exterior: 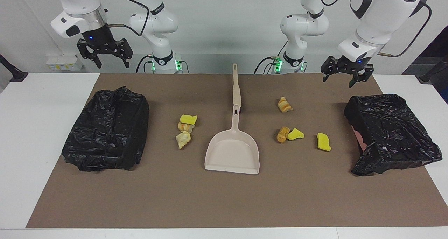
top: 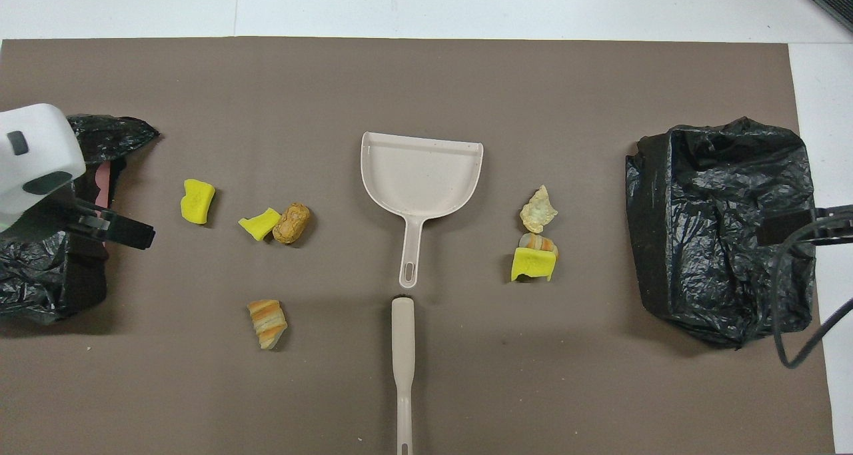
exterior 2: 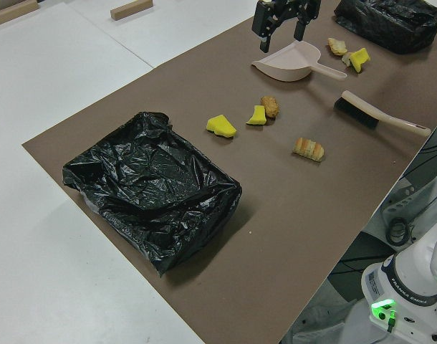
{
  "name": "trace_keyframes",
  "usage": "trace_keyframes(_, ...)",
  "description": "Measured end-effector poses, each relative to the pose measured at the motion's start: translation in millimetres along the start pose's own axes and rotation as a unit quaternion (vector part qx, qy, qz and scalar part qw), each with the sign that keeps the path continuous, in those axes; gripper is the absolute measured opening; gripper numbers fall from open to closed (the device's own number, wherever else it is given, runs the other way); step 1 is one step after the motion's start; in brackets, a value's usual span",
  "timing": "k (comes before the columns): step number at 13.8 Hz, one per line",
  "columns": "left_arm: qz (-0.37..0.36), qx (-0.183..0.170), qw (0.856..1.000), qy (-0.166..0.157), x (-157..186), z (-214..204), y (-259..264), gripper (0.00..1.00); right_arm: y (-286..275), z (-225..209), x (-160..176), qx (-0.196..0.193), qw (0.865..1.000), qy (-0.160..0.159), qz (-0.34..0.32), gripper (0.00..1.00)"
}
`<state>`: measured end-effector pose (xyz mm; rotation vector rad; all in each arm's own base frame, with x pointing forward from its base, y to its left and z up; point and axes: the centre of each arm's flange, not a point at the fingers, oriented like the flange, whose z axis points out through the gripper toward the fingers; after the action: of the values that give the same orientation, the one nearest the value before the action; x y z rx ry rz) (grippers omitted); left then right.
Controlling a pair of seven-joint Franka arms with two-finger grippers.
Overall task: Sweep and dump trash in bin
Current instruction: 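Reach the left gripper toward the wooden brush handle near the robot, then grasp the brush handle with the left gripper and lift it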
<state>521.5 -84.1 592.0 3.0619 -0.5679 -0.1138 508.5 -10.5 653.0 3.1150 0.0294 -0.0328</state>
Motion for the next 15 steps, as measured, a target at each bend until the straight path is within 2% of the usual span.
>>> trace_keyframes(3,0.034,-0.001,0.999,-0.018,-1,27,38,1.0,0,0,0,0.0,1.0,0.0,0.0,1.0)
trace_keyframes(11,0.026,0.017,0.999,-0.013,-30,85,201,1.0,0,0,0,0.0,1.0,0.0,0.0,1.0)
trace_keyframes(15,0.026,0.019,0.999,-0.002,-43,140,249,1.0,0,0,0,0.0,1.0,0.0,0.0,1.0)
